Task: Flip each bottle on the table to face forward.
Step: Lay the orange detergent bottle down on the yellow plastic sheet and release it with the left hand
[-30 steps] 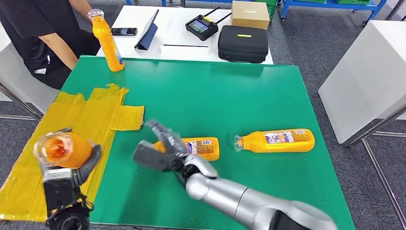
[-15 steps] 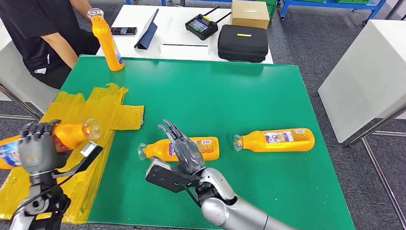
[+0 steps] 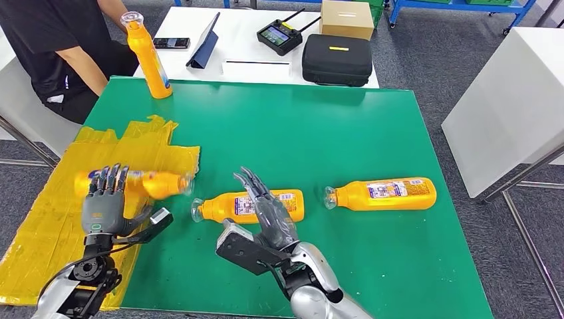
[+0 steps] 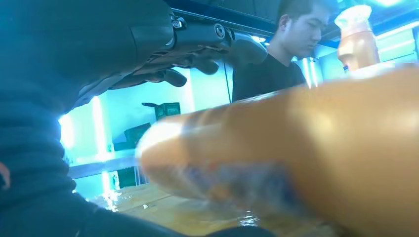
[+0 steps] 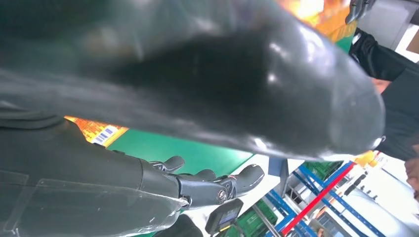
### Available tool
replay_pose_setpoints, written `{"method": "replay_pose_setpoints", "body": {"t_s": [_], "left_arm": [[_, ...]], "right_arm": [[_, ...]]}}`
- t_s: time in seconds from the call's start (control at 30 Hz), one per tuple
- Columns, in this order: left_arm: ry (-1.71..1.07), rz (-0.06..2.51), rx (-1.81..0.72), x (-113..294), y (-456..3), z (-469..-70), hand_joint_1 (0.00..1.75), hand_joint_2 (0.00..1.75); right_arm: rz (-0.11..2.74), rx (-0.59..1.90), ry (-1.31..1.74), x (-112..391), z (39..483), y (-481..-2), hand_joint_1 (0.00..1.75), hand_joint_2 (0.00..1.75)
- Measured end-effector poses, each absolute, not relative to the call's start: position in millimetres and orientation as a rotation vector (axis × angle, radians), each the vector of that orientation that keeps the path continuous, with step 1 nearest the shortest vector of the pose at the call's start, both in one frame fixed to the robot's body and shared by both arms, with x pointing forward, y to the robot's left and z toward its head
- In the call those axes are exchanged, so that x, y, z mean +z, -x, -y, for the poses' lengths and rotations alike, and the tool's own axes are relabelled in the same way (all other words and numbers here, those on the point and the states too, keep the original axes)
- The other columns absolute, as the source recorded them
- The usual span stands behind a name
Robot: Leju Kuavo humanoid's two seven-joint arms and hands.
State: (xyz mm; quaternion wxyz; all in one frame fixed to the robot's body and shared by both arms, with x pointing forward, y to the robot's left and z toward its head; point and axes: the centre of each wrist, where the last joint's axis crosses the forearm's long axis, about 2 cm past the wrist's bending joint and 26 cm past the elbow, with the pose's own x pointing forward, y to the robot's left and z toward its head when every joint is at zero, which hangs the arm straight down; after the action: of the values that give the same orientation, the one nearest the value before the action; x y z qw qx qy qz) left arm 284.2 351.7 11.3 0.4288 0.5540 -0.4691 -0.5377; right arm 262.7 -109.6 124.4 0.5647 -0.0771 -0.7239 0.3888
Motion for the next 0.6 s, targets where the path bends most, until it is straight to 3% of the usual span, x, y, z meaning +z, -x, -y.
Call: {"method": "replay_pose_setpoints", "body": {"t_s": [0.23,0.37,0.47,0.6], "left_arm": [[-1.383,1.193,-1.304,15.5,-287.7,-350.4,0.0,0.0],[-1.376,1.237,-1.258,21.4,-290.1,-351.2,0.0,0.0],[-1.28,1.387,-1.128,31.2,-294.6,-350.2,0.0,0.0],[-1.083,1.733,-0.554,51.7,-304.8,-347.9,0.0,0.0]], "right_arm": [[1.681,0.933,0.227,122.9,114.4,-264.0,0.0,0.0],[1.666,0.941,0.25,122.8,115.8,-264.8,0.0,1.75],[1.635,0.98,0.325,121.4,118.0,-265.9,0.0,1.75],[1.525,1.118,0.549,108.8,126.2,-274.4,0.0,1.75]]}}
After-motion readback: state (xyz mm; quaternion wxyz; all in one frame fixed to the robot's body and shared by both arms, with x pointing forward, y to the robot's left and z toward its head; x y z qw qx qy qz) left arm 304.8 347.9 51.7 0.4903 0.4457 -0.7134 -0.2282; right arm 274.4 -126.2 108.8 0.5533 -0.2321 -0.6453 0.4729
